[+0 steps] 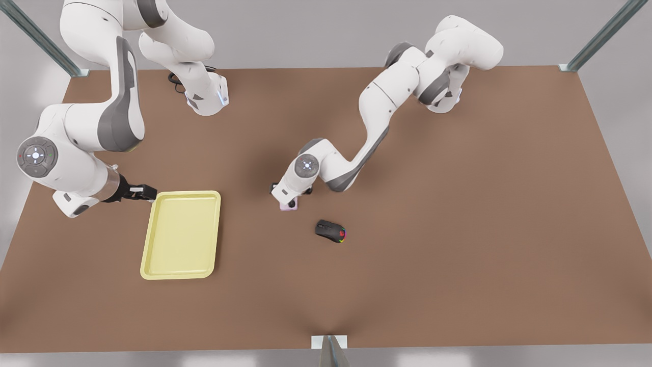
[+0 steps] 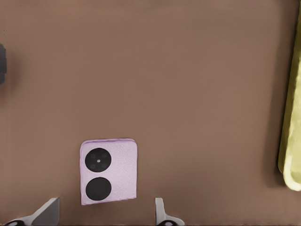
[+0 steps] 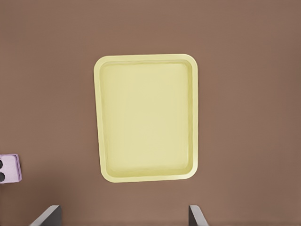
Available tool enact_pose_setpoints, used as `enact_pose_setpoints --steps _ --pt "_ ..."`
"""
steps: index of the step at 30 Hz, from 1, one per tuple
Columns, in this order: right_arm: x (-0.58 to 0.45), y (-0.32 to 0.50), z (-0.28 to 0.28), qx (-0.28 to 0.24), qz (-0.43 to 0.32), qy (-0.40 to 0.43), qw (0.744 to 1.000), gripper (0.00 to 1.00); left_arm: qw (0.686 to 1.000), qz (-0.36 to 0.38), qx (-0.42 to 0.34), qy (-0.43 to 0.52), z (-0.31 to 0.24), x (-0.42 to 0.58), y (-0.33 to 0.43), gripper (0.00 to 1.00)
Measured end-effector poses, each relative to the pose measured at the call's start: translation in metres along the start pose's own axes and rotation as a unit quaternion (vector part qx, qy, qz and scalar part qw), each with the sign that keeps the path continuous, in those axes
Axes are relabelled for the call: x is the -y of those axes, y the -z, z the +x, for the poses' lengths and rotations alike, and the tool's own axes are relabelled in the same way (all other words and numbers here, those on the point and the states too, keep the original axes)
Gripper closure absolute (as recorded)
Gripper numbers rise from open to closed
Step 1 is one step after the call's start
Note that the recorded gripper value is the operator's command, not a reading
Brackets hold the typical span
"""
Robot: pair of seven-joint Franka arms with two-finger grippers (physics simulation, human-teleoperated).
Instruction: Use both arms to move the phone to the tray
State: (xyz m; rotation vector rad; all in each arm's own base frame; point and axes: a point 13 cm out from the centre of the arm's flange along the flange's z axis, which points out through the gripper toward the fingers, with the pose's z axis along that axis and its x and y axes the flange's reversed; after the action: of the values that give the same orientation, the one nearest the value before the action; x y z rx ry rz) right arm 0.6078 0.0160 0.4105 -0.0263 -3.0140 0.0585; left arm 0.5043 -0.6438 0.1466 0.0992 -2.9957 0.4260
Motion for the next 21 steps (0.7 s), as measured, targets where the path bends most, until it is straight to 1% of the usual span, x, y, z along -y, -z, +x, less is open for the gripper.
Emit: enact_pose_setpoints --steps 1,2,3,4,5,6,7,9,12,16,21 --pt "-0.003 0.001 0.0 0.001 0.0 0.003 1.0 0.0 1.0 0.009 0.017 0.019 -0.039 -0.019 0.098 0.0" --pt "-0.017 0.004 0.0 0.005 -0.001 0.014 1.0 0.0 0.997 0.017 0.045 0.054 -0.088 -0.07 0.221 0.0" --pt "-0.042 0.006 0.001 0.008 0.0 0.034 0.999 0.0 0.993 0.012 0.074 0.096 -0.126 -0.148 0.327 0.0" --pt "-0.065 0.005 0.001 0.01 -0.001 0.053 0.999 0.0 0.987 -0.014 0.089 0.13 -0.143 -0.228 0.394 0.0" --pt "-0.088 0.0 0.002 0.009 0.0 0.072 0.997 0.0 0.983 -0.048 0.089 0.153 -0.146 -0.293 0.432 0.0" --pt "-0.113 -0.006 0.003 0.007 0.002 0.09 0.996 0.0 0.978 -0.086 0.073 0.176 -0.128 -0.356 0.453 0.0" --pt "-0.136 -0.015 0.003 0.006 0.002 0.103 0.995 0.0 0.973 -0.126 0.047 0.189 -0.092 -0.404 0.453 0.0" --pt "-0.188 -0.035 0.005 0.004 0.004 0.13 0.991 0.0 0.968 -0.156 0.008 0.196 -0.052 -0.453 0.457 0.0" --pt "-0.259 -0.068 0.014 0.003 0.007 0.154 0.988 0.0 0.973 -0.16 -0.02 0.164 -0.033 -0.457 0.473 0.0" --pt "-0.335 -0.11 0.035 0.0 0.012 0.163 0.986 0.0 0.982 -0.141 -0.064 0.105 -0.021 -0.433 0.464 0.0" --pt "-0.366 -0.147 0.047 -0.009 0.009 0.138 0.99 0.0 0.984 -0.128 -0.106 0.064 -0.016 -0.433 0.448 0.0"
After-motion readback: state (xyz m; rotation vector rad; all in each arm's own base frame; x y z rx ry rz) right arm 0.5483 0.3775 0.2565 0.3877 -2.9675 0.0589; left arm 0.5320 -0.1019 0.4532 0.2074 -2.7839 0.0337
